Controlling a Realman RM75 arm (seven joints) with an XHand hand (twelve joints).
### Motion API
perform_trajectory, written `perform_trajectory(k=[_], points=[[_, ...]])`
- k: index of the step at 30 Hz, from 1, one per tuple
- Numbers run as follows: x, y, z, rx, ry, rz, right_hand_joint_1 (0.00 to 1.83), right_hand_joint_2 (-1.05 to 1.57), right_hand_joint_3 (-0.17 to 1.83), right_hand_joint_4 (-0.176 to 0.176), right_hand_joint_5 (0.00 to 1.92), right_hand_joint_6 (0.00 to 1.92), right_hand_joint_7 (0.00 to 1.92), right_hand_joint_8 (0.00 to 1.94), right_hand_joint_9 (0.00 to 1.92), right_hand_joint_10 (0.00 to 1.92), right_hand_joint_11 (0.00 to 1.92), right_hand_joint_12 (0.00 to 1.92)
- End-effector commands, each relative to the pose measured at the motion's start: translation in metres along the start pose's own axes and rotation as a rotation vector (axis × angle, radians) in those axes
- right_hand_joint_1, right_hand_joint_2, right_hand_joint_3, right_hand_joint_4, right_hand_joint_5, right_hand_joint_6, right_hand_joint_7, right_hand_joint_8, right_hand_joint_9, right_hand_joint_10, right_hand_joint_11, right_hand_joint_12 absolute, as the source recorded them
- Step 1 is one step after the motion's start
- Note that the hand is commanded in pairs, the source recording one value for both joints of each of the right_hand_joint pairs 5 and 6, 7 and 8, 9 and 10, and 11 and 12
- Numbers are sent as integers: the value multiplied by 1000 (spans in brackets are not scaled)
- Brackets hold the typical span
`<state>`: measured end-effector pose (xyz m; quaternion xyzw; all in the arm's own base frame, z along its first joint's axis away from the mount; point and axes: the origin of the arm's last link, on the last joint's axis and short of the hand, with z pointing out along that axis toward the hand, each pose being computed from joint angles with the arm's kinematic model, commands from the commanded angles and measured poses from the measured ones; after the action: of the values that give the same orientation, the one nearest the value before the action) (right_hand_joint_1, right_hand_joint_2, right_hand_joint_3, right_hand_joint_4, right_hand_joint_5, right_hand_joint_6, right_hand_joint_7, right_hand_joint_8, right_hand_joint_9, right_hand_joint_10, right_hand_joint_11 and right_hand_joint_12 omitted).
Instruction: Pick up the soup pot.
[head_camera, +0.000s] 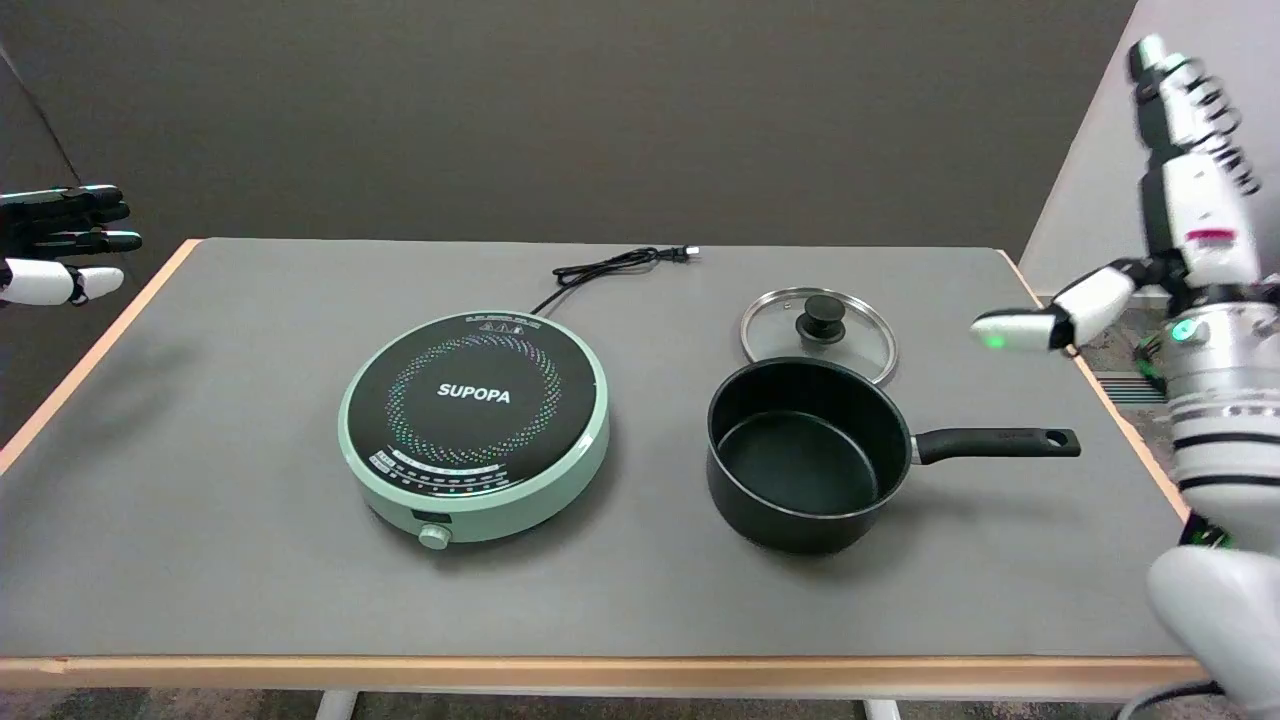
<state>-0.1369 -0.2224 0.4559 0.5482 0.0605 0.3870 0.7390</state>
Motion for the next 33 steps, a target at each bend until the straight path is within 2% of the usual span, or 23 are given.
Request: perform_trajectory(k=[1,6,12,19,24,28,33], points=[[-24,-5,-69,-13,-172,-199,1073,-689,822,96,0,0,0,0,0,0,0,0],[-14,0,-83,17,-204,-325,1089,-777,945,105,0,0,0,0,0,0,0,0],[-12,-14,-89,132,-197,-391,1093,-794,946,105,0,0,0,0,0,0,0,0],[-42,-33,-106,281,-286,-513,1097,-808,947,106,0,0,0,0,0,0,0,0],[-66,-54,-121,367,-329,-531,1098,-823,953,110,0,0,0,0,0,0,0,0],[-85,-63,-131,395,-351,-580,1099,-825,940,110,0,0,0,0,0,0,0,0],[-100,-61,-139,344,-356,-673,1105,-833,926,110,0,0,0,0,0,0,0,0]])
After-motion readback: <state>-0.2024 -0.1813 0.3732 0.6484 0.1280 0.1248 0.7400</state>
